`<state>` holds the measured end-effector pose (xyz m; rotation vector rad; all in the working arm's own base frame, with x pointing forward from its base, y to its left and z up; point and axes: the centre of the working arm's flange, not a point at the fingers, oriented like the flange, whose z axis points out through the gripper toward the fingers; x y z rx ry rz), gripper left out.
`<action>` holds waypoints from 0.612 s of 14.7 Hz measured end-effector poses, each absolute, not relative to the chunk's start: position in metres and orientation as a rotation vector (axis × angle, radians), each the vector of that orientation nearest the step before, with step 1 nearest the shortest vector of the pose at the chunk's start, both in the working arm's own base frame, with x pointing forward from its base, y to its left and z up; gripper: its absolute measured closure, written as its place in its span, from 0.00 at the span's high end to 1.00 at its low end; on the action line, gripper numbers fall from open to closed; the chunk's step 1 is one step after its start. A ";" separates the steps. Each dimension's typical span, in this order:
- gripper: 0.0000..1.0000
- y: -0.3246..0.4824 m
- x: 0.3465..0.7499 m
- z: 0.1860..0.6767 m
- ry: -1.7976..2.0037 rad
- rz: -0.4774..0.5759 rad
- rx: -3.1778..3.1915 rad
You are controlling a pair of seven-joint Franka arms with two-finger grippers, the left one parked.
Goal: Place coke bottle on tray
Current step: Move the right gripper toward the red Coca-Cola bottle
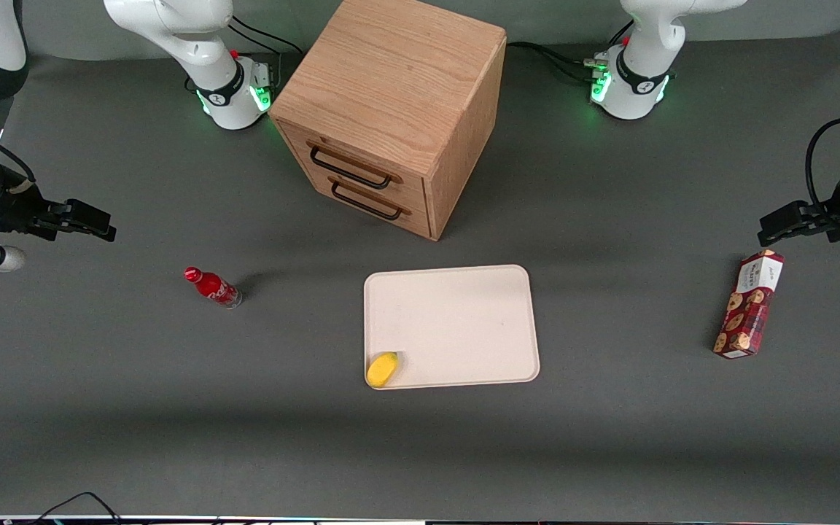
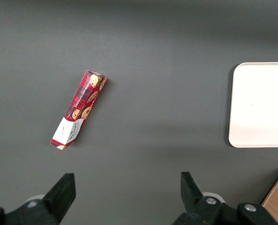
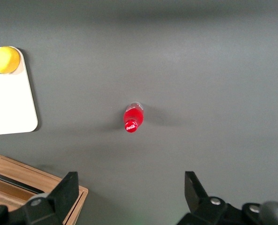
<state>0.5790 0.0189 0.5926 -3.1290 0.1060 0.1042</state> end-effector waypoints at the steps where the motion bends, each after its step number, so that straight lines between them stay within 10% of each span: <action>1: 1.00 0.018 0.580 0.592 0.108 0.105 -3.129; 9: 1.00 0.023 0.604 0.549 0.096 0.066 -3.123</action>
